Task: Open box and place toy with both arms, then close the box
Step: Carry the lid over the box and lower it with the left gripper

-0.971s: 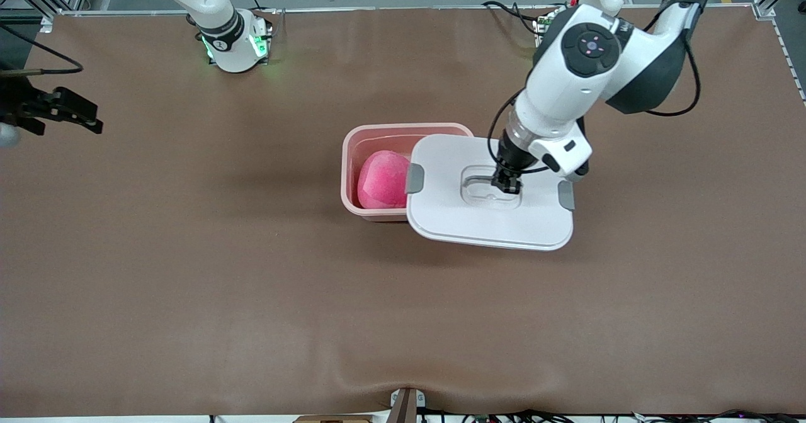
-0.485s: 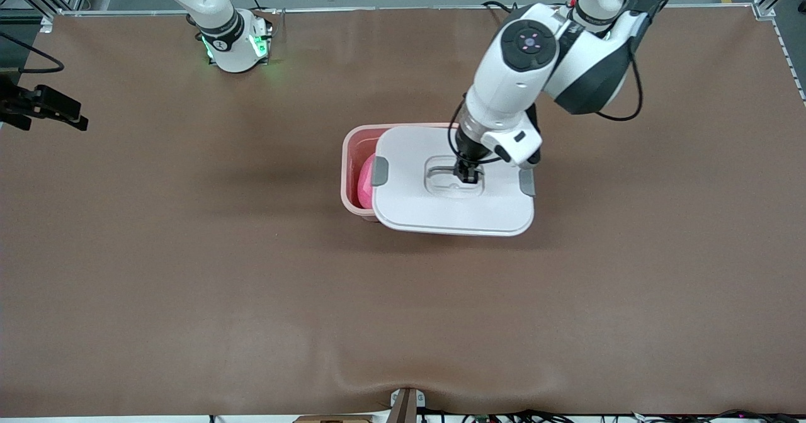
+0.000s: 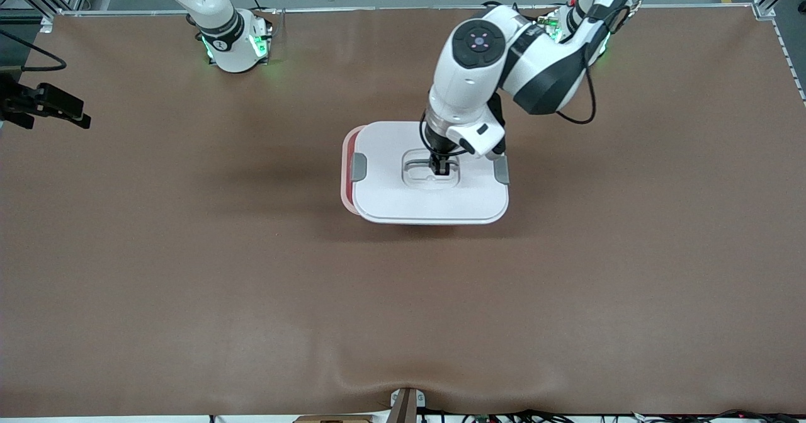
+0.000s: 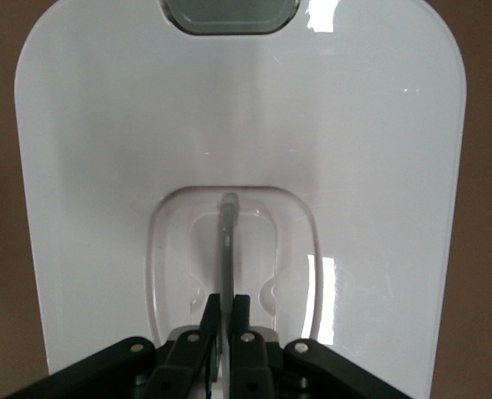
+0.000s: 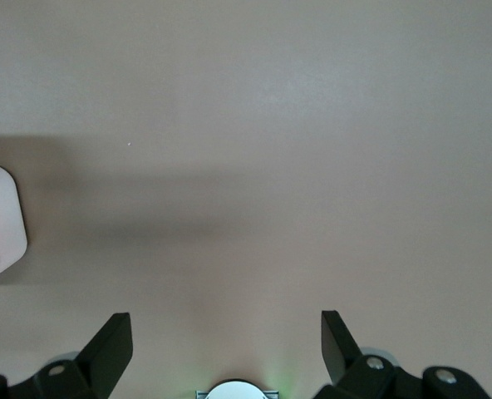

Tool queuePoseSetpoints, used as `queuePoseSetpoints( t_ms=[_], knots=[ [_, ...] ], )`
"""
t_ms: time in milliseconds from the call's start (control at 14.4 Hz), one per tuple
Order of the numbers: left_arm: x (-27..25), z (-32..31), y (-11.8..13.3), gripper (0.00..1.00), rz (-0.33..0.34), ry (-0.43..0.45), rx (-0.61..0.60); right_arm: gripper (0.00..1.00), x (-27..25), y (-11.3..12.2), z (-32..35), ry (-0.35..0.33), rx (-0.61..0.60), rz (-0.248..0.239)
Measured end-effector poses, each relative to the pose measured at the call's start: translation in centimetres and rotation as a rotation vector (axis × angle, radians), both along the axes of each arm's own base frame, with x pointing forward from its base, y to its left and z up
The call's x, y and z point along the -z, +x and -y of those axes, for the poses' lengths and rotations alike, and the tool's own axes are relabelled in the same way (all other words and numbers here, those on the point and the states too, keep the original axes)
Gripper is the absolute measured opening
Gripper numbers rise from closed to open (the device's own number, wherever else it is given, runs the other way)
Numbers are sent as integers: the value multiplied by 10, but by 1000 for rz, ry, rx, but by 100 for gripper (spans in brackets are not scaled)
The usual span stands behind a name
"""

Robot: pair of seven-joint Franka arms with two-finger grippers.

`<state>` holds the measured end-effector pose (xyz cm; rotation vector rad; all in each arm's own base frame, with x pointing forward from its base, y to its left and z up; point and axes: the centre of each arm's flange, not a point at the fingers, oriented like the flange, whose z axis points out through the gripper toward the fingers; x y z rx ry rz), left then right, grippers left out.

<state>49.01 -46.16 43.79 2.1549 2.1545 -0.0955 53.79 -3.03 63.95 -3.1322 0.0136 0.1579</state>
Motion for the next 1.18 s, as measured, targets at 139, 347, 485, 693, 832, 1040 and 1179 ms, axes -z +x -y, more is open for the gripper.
queuePoseSetpoints(
  t_ms=[139,347,485,693,832,1040,1179],
  knots=[
    [8,15,-6,7,0,8,12,100,0,0,-2,1,-4,-1],
    [12,26,-12,7,-4,7,29,100,0,0,-6,4,-10,-1],
    [16,29,-14,7,-10,11,35,100,-1,0,-8,29,-8,1],
    [30,40,-24,7,-28,22,56,100,-2,0,-7,54,-3,5],
    [38,43,-25,7,-39,29,60,100,-4,0,-7,54,-2,10],
    [46,44,-25,7,-49,36,61,100,-11,0,-5,54,1,25],
    [48,46,-28,7,-52,39,66,100,-13,0,-4,53,2,28]
  ],
)
